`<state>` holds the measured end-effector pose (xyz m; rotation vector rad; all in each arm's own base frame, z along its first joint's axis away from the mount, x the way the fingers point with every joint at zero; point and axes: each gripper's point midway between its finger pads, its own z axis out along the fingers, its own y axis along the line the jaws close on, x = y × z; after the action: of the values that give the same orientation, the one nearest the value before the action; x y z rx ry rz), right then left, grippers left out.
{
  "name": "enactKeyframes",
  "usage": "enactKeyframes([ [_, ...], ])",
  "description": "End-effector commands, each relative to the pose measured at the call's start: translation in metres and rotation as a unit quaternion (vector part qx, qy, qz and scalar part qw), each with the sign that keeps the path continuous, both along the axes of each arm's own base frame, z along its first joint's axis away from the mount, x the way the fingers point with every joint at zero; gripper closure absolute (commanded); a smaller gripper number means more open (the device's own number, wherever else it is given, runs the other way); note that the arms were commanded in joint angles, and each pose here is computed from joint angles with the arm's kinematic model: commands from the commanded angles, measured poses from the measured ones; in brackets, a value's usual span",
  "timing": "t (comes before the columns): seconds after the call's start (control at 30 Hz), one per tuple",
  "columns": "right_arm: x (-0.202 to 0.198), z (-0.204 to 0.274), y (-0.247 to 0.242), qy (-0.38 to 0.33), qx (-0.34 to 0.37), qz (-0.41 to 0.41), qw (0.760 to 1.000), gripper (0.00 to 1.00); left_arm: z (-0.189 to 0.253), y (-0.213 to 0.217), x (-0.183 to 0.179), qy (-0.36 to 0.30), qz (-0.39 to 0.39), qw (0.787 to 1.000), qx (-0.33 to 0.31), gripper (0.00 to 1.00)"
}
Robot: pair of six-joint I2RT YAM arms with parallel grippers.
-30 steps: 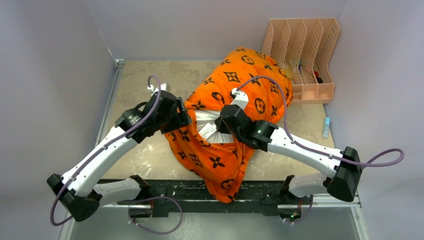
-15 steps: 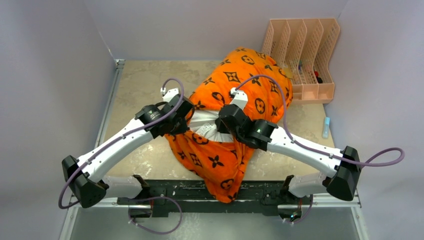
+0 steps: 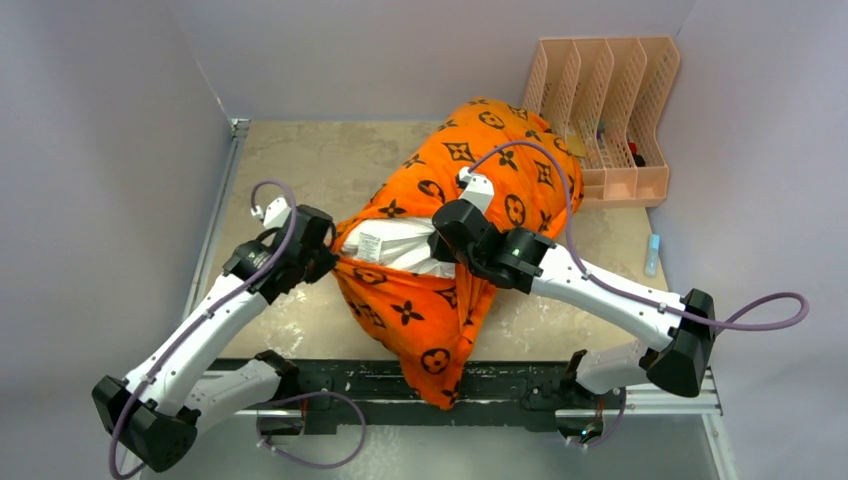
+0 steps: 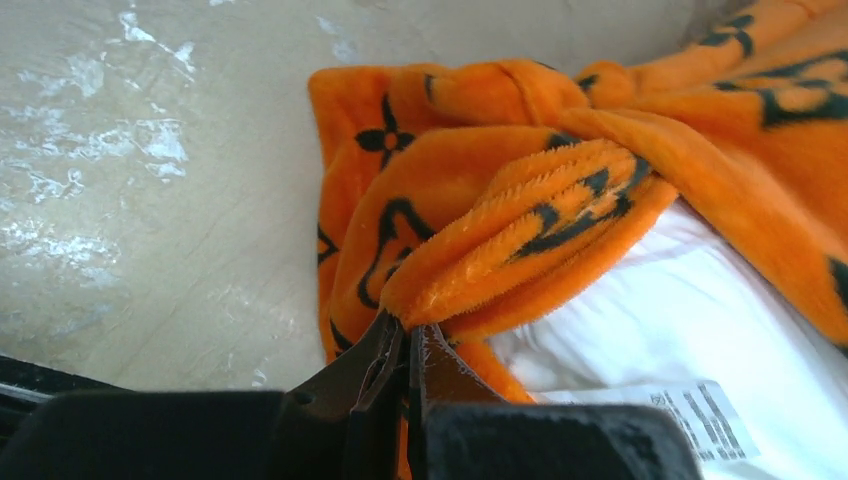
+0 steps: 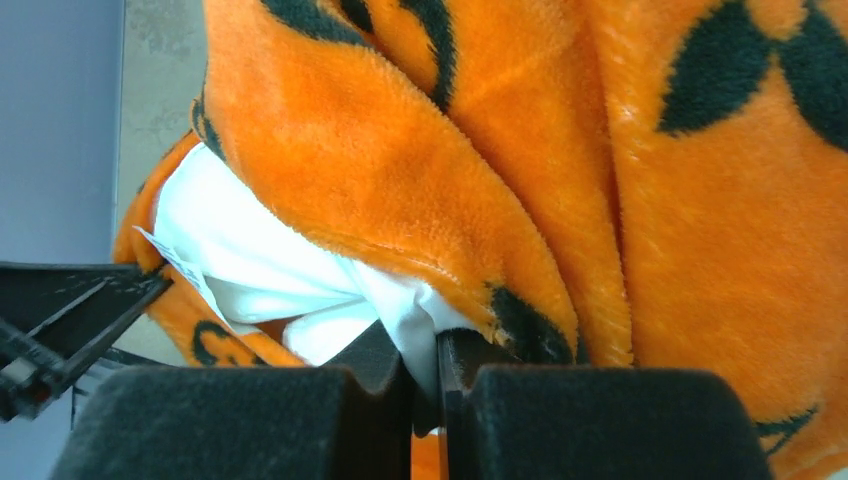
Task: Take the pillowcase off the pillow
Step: Remove the pillow from the pillowcase.
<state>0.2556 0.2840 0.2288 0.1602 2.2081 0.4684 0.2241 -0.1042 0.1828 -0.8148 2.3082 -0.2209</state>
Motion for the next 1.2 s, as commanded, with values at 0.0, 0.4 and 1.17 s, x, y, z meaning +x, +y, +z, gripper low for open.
enactKeyframes([
  [0.0,0.03,0.047,-0.079,-0.08,-0.038,-0.14,0.986,1.0,-0.063,0.08,-0.032,0.105,0.06,0.985,0.119,1.0],
  [0.4,0.044,0.078,-0.048,-0.106,0.006,-0.101,0.989,1.0,-0.124,-0.011,-0.036,0.11,-0.013,0.986,-0.123,1.0],
  [1.17,0.071,0.062,0.018,-0.112,-0.012,0.004,0.994,1.0,-0.013,-0.014,-0.048,-0.077,-0.008,0.993,-0.092,0.35],
])
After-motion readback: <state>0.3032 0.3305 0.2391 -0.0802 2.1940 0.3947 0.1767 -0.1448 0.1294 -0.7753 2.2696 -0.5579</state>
